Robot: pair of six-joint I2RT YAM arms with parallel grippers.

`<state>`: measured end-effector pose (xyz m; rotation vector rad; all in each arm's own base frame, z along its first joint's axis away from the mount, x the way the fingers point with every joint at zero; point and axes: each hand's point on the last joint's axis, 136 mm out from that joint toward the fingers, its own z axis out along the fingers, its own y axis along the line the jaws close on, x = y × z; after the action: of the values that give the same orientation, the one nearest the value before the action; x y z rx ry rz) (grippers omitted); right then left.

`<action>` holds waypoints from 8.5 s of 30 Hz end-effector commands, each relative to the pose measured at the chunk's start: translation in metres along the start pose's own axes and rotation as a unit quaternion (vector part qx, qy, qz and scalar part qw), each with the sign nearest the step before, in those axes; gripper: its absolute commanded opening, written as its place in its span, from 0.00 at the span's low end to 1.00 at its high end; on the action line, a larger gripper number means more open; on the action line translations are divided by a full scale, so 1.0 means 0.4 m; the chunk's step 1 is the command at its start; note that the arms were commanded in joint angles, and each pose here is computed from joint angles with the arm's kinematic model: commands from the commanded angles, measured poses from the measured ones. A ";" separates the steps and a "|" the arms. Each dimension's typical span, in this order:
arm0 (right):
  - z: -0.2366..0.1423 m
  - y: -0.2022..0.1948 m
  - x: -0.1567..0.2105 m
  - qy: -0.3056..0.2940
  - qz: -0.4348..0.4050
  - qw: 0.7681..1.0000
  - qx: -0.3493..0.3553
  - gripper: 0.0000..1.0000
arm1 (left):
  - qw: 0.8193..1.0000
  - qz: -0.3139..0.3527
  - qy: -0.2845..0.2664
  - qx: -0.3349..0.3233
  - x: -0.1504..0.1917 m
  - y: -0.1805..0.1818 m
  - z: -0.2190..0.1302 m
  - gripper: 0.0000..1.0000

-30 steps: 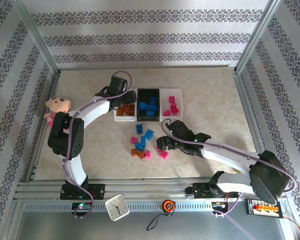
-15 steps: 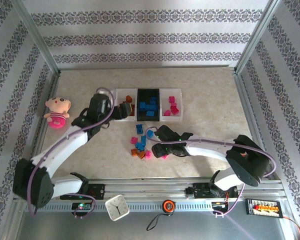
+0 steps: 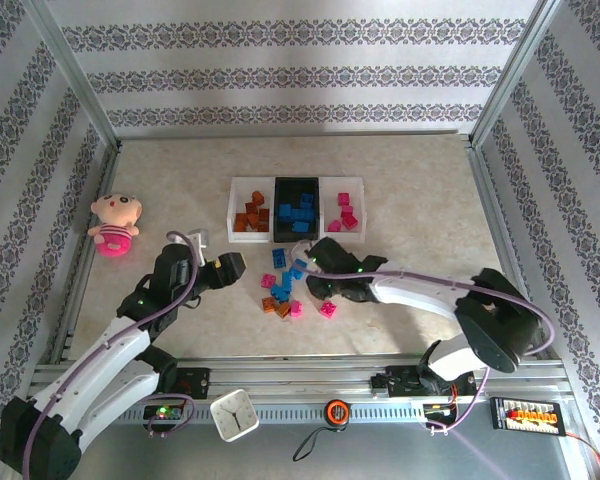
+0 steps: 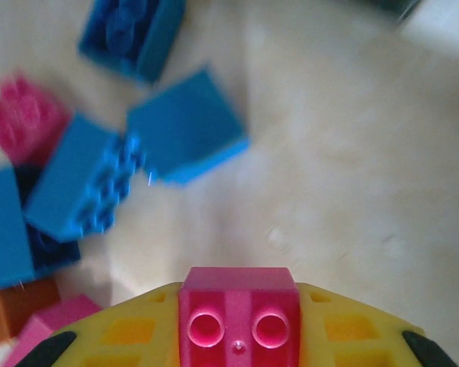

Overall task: Sort the legos into containers by color
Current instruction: Pick up the lego from the bottom-center of the table, then place the lego in the container, then pick up the lego from the bottom-center of the table, then place the lego in the container, then pick up the lego from the center of the table, then place the lego in the container, then pick up the lego from the center of the table, then place the lego in the container, then move the lego to the center of the table.

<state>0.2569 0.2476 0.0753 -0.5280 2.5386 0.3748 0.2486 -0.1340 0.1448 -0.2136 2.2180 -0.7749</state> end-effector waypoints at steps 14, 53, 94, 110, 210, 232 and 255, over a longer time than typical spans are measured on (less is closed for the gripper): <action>0.053 -0.322 -0.390 -0.074 0.132 0.983 0.105 0.65 | 0.997 -0.054 0.047 0.020 0.112 0.037 0.007 1.00; 0.009 0.039 0.195 0.069 -0.036 0.997 -0.006 0.33 | 0.998 -0.053 0.011 0.028 0.066 0.014 -0.021 1.00; 0.055 0.030 -0.107 -0.091 0.234 0.968 -0.009 0.83 | 0.997 -0.062 0.004 0.039 0.079 0.022 -0.019 1.00; 0.181 0.043 -0.043 -0.035 0.268 0.963 0.012 0.69 | 0.997 -0.064 0.002 0.044 0.089 0.026 -0.027 1.00; -0.090 -0.071 0.041 -0.109 0.116 0.985 -0.066 0.81 | 0.985 0.146 0.045 -0.078 -0.195 -0.201 0.517 0.55; 0.115 0.157 0.049 0.006 0.011 0.992 -0.126 0.65 | 0.995 0.093 -0.029 0.028 -0.125 -0.207 0.067 0.87; 0.100 -0.036 0.062 0.020 0.025 0.998 0.059 0.80 | 0.999 0.034 -0.005 0.027 0.034 -0.072 -0.028 0.88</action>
<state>0.2570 0.2616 0.0340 -0.4245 2.5832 0.4242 0.2350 -0.1545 0.1623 -0.1117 2.1588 -0.7679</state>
